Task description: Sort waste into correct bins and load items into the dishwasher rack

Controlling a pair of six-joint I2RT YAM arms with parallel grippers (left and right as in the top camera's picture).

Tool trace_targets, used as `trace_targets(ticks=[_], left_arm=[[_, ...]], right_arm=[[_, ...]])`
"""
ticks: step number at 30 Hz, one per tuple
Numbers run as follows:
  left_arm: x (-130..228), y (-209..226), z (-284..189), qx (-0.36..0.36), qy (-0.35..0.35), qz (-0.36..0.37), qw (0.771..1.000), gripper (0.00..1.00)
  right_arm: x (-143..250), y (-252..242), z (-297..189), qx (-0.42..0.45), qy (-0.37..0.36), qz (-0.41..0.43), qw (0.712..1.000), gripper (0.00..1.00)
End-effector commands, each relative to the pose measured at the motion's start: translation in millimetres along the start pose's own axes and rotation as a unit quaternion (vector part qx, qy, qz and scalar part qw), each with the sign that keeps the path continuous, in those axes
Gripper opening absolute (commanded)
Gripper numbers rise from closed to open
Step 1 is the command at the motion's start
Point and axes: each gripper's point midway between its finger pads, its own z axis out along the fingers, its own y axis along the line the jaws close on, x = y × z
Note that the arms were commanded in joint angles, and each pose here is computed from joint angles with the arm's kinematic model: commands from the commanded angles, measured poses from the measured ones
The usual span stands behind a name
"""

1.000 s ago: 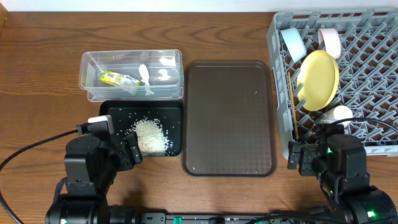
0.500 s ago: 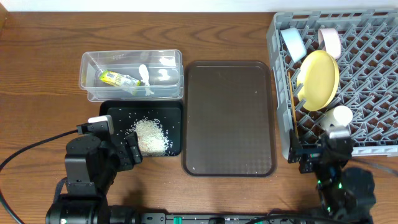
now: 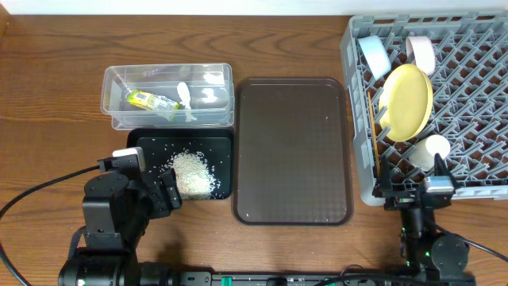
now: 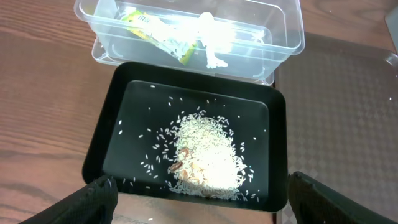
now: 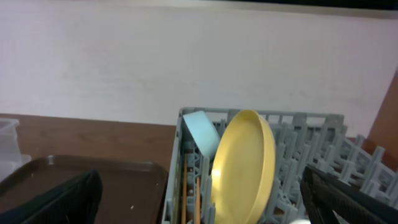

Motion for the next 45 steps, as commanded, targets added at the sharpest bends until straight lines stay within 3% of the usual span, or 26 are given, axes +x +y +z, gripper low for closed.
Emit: trace_targets(ticks=[1, 5, 37, 40, 45], left_arm=[[2, -2, 1, 0.004, 0.002, 0.008, 1.0, 0.89], [2, -2, 1, 0.004, 0.002, 0.008, 1.0, 0.89], [1, -2, 1, 0.004, 0.002, 0.008, 1.0, 0.89], [1, 11, -3, -0.032, -0.007, 0.008, 0.999, 0.89], [15, 14, -20, -0.024, -0.032, 0.007, 0.999, 0.89]], right_arm=[[28, 5, 3, -0.016, 0.019, -0.012, 1.0, 0.99], [57, 10, 1, -0.03, 0.073, -0.007, 0.997, 0.99], [57, 10, 1, -0.03, 0.072, -0.007, 0.997, 0.99], [57, 10, 1, -0.03, 0.072, -0.007, 0.997, 0.99], [57, 10, 1, -0.03, 0.072, -0.007, 0.997, 0.99]])
